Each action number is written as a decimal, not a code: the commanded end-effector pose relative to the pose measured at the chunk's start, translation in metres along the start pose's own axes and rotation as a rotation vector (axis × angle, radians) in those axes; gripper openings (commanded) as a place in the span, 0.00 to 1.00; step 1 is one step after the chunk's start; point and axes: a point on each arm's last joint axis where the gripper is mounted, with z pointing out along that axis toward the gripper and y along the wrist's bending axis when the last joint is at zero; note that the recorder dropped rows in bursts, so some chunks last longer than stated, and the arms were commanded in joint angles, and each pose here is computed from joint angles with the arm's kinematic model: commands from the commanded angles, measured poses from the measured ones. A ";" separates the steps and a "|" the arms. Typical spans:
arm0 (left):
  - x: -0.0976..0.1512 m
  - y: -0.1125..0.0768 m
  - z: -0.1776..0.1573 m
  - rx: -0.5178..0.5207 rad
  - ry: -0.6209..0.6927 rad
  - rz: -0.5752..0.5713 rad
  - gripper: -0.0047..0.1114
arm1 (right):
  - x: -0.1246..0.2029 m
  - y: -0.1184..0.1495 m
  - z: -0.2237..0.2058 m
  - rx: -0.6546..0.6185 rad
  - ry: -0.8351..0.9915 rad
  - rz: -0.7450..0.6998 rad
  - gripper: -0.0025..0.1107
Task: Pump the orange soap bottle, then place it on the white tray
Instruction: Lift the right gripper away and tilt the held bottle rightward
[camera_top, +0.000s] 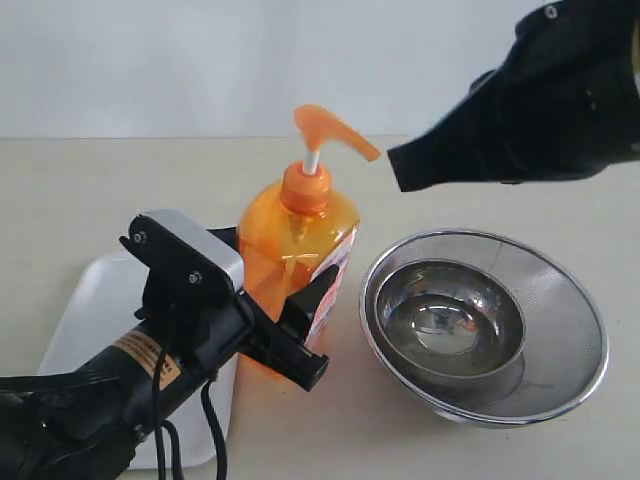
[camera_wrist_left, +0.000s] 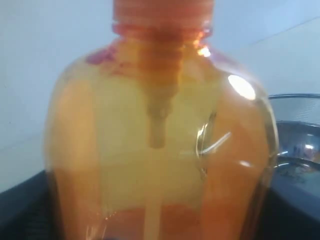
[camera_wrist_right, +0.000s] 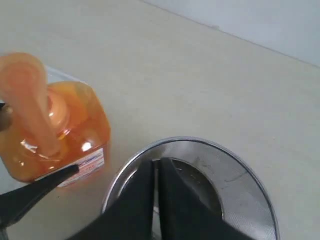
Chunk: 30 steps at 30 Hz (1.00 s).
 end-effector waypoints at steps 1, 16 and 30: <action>0.000 -0.003 0.001 0.021 -0.005 0.068 0.08 | 0.008 -0.015 -0.013 0.060 -0.101 0.055 0.02; -0.008 -0.006 0.013 0.024 -0.016 0.089 0.08 | 0.015 -0.020 -0.023 0.030 -0.159 0.030 0.02; -0.008 -0.002 0.013 -0.023 -0.005 0.107 0.08 | 0.017 -0.018 -0.020 0.019 -0.188 0.014 0.02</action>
